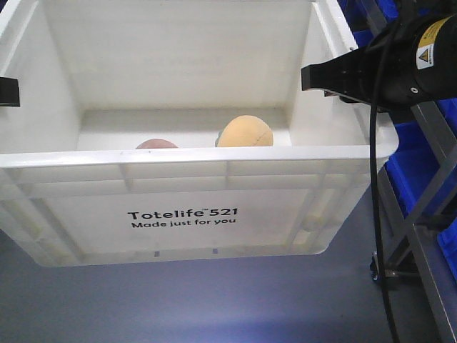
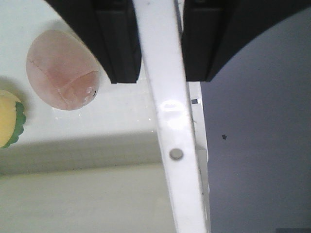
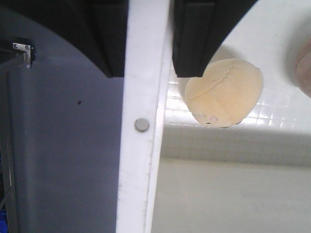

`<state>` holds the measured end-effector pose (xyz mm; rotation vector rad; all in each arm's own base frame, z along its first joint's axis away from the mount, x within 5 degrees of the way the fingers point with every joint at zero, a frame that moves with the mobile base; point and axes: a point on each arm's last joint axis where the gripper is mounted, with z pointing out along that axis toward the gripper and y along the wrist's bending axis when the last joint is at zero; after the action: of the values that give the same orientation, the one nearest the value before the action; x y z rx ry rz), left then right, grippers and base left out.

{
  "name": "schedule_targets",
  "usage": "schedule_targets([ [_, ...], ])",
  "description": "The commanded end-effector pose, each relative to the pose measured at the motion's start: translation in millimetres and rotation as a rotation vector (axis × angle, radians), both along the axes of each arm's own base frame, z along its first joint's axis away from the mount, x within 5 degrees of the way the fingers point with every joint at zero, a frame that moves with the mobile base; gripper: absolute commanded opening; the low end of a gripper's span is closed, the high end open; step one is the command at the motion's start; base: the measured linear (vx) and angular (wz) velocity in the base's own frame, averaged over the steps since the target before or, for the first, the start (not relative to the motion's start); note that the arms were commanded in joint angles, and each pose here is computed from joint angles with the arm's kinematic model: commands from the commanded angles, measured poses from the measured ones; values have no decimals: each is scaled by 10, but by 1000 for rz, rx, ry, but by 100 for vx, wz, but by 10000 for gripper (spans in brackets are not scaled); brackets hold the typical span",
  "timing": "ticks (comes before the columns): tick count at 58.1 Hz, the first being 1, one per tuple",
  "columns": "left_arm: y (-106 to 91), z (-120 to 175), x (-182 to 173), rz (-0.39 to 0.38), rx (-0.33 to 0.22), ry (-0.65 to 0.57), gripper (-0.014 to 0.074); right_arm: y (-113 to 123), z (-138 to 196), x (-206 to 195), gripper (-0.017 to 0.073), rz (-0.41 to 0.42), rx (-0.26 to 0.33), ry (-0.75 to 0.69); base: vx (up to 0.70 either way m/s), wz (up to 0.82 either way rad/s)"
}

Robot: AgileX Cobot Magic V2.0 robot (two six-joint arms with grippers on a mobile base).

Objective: Place moving items into box and shelve
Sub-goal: 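Hold the tote by its rims while the base turns along the shelving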

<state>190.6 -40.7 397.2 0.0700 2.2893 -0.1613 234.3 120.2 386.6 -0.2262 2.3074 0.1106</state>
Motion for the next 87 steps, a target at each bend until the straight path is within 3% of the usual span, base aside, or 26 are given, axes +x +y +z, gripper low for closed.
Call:
schedule_targets([
  [1, -3, 301, -30, -27, -8, -223, 140, -38, 318, -5, 113, 37, 20, -206, 36, -2],
  [87, -3, 301, -30, -27, -8, -223, 140, -38, 318, -5, 113, 37, 20, -206, 35, -2],
])
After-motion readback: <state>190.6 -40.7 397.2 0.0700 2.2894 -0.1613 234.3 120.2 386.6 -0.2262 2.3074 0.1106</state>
